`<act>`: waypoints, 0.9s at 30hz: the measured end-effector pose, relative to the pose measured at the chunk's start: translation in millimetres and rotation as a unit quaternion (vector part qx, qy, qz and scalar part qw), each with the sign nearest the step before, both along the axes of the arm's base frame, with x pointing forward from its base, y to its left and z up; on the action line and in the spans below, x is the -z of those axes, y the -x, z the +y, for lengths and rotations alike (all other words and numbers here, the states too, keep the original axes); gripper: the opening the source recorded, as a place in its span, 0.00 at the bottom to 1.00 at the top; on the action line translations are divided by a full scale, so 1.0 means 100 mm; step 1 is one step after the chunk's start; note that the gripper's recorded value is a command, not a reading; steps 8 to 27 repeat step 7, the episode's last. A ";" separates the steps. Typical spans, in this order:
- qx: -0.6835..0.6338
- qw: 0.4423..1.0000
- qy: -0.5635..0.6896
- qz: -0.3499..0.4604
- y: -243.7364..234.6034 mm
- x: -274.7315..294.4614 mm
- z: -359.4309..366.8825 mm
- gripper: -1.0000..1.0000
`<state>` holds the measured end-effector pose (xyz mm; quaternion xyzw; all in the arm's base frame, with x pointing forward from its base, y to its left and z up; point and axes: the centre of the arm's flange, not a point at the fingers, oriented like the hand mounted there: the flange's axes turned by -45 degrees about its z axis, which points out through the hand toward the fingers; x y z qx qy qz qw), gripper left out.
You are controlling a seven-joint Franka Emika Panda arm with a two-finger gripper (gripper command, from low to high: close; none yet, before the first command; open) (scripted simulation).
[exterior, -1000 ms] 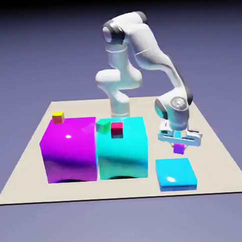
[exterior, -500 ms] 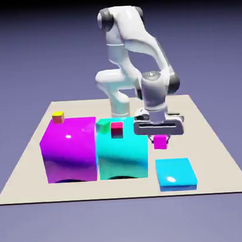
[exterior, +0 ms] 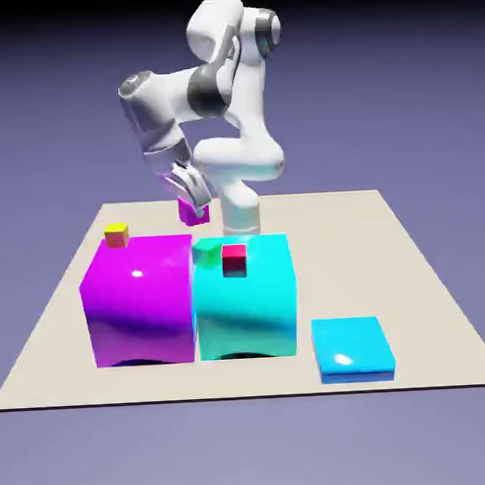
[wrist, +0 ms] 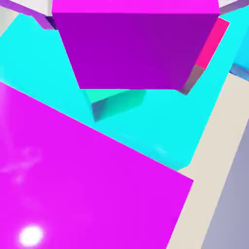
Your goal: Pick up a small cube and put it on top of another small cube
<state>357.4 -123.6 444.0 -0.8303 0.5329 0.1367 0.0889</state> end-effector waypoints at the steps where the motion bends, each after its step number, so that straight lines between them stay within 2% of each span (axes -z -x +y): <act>1: 0.000 1.000 0.000 0.000 0.00 0.16 0.03 0.00; 4: 0.000 1.000 0.000 0.000 0.06 0.63 0.14 0.00; 5: 0.000 1.000 0.000 0.000 0.07 0.67 0.15 1.00; 27: 0.000 1.000 0.001 0.001 0.07 0.67 0.14 1.00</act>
